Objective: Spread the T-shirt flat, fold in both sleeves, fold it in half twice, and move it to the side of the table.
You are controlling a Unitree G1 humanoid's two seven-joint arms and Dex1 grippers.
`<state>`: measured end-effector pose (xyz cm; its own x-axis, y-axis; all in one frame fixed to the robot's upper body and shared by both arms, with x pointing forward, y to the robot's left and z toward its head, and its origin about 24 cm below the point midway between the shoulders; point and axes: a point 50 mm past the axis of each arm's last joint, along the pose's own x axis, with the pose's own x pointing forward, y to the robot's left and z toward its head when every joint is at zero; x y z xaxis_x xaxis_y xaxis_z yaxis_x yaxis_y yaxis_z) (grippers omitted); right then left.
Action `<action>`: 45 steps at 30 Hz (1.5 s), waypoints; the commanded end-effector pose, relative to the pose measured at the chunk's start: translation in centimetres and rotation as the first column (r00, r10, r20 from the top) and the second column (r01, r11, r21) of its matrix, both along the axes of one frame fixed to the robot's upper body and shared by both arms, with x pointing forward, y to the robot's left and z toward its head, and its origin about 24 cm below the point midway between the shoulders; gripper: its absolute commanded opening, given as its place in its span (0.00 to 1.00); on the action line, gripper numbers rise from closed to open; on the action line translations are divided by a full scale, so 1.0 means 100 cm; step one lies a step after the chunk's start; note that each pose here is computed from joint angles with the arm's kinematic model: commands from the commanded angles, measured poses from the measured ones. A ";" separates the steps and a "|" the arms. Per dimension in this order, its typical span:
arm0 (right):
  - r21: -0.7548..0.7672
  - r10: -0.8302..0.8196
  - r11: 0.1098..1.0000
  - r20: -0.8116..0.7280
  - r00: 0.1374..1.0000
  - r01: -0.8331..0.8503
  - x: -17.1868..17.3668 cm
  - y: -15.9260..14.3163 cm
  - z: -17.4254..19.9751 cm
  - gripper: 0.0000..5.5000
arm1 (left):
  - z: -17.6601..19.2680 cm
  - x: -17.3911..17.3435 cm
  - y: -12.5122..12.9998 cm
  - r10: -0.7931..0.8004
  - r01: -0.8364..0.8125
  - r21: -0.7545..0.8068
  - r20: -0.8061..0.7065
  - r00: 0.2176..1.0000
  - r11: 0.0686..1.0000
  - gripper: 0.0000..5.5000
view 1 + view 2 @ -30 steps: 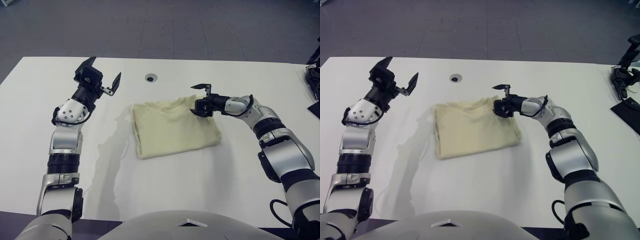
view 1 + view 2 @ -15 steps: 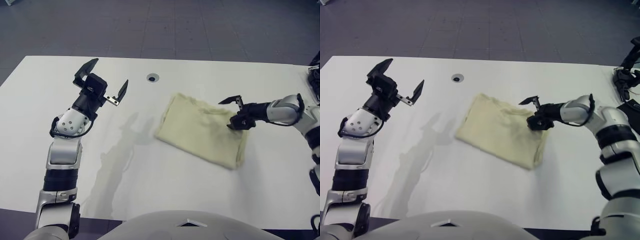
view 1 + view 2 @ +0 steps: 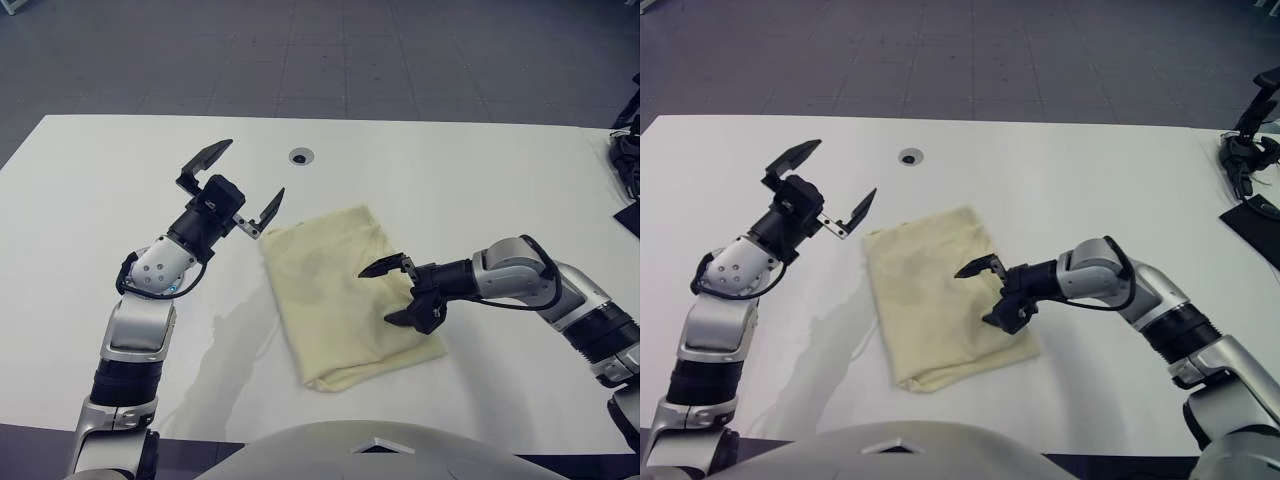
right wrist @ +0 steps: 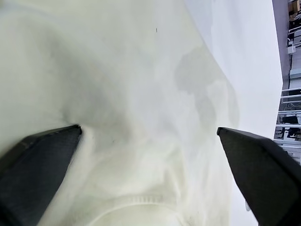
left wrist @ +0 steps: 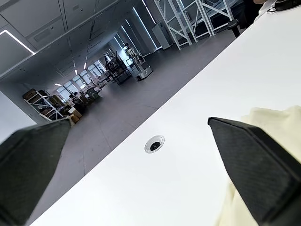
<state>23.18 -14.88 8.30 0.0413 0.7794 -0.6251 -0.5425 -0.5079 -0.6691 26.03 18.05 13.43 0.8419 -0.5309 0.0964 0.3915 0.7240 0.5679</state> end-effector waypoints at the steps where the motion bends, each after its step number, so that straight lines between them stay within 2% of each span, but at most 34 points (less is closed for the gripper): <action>1: -0.004 0.033 0.999 -0.067 0.997 -0.034 -0.013 0.011 -0.018 0.98 | -0.003 0.004 -0.002 -0.002 0.002 0.005 -0.014 1.000 1.000 0.98; 7: 0.116 0.071 0.991 -0.099 0.993 -0.059 -0.022 0.023 -0.004 0.98 | -0.008 0.006 -0.005 -0.006 0.006 -0.004 -0.020 1.000 1.000 0.98; 12: 0.236 0.044 0.971 -0.071 0.996 -0.026 -0.016 0.028 0.010 0.98 | -0.008 0.006 -0.007 -0.014 0.014 -0.010 -0.015 1.000 1.000 0.98; 16: 0.460 -0.048 0.884 -0.087 0.995 0.083 -0.005 0.030 0.034 0.98 | -0.001 0.000 0.000 0.008 -0.008 -0.014 0.042 0.999 1.000 0.98; 19: 0.516 -0.105 0.845 -0.098 0.990 0.140 -0.004 0.010 0.050 0.98 | 0.004 -0.016 0.018 0.026 -0.031 0.061 0.085 0.996 0.998 0.98; 22: 0.439 -0.142 0.878 -0.142 0.980 0.191 -0.017 -0.015 0.044 0.98 | 0.004 -0.050 0.020 -0.131 0.103 0.233 0.108 0.986 0.967 0.98; 24: 0.369 -0.177 0.903 -0.144 0.974 0.219 -0.025 -0.032 0.034 0.98 | -0.003 -0.075 0.018 -0.237 0.209 0.346 0.039 0.971 0.915 0.98; 29: 0.201 -0.206 0.957 -0.044 0.977 0.211 -0.039 -0.062 0.017 0.98 | -0.026 -0.112 0.026 -0.317 0.318 0.585 -0.109 0.942 0.746 0.98; 33: 0.166 -0.185 0.967 -0.051 0.981 0.191 -0.053 -0.065 0.014 0.98 | -0.031 -0.128 0.032 -0.349 0.384 0.676 -0.195 0.917 0.630 0.98; 37: 0.068 -0.139 0.987 -0.090 0.986 0.145 -0.066 -0.066 -0.008 0.98 | -0.049 -0.143 0.030 -0.399 0.496 0.675 -0.311 0.863 0.546 0.98; 43: 0.046 -0.100 0.993 -0.130 0.986 0.107 -0.077 -0.063 -0.018 0.98 | -0.062 -0.158 0.039 -0.353 0.581 0.651 -0.462 0.814 0.489 0.98; 45: 0.041 -0.072 0.996 -0.150 0.986 0.080 -0.082 -0.059 -0.022 0.98 | -0.064 -0.163 0.034 -0.376 0.611 0.621 -0.482 0.791 0.491 0.98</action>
